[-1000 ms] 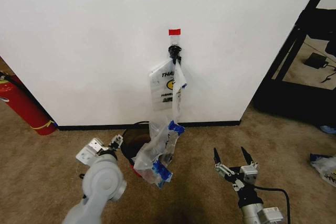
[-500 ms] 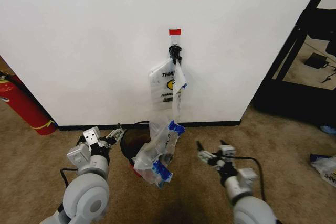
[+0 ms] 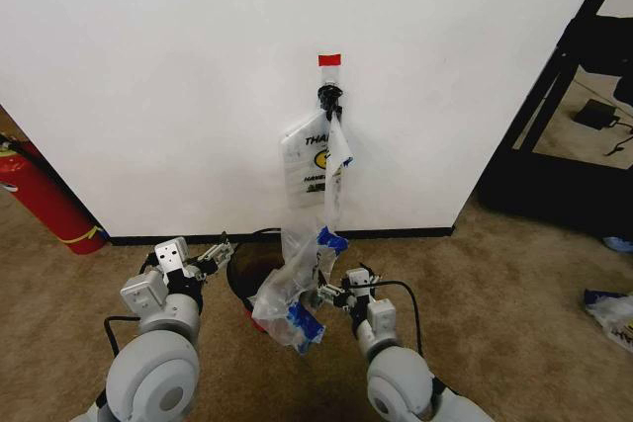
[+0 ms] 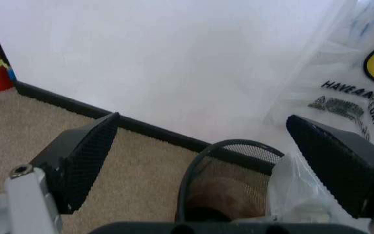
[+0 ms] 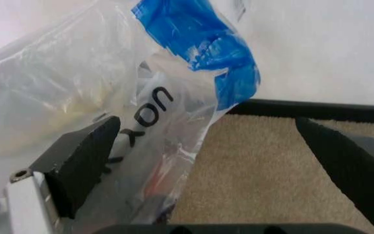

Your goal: Pick up the garbage bag from the wall and place it over the trash bin.

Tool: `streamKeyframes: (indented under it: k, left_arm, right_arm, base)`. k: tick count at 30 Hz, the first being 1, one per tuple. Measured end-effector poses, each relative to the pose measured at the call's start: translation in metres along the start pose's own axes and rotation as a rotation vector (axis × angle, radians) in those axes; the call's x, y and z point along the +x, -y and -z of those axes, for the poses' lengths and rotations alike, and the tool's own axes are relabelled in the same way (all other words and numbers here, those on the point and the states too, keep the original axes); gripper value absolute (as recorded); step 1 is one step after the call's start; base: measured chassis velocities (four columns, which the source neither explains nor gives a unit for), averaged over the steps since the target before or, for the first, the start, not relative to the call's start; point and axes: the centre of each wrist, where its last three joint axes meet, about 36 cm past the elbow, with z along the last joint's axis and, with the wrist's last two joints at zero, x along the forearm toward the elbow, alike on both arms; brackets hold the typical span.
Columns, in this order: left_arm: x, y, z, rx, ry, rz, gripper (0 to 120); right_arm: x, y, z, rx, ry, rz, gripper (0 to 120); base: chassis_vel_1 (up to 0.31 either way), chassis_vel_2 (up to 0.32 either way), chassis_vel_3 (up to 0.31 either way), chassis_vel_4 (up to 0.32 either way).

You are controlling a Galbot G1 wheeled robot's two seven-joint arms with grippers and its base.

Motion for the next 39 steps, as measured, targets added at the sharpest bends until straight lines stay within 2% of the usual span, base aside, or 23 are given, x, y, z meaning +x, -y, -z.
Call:
streamKeyframes:
  k: [9,29,39]
  left_arm:
    - [-0.005,0.000,-0.001,-0.006,0.002,0.003,100]
    - [-0.005,-0.006,-0.002,-0.022,0.001,0.014,100]
    - [-0.005,-0.004,-0.005,-0.014,-0.005,0.012,100]
  right_arm:
    - [-0.023,-0.022,0.010,-0.077,-0.040,-0.024,100]
    - [-0.070,-0.078,0.049,-0.320,-0.262,-0.163,100]
    - [-0.080,-0.090,0.053,-0.322,-0.290,-0.204,100]
  base:
    - [0.000,0.000,0.000,0.000]
    - [0.000,0.000,0.000,0.000]
    - [0.000,0.000,0.000,0.000]
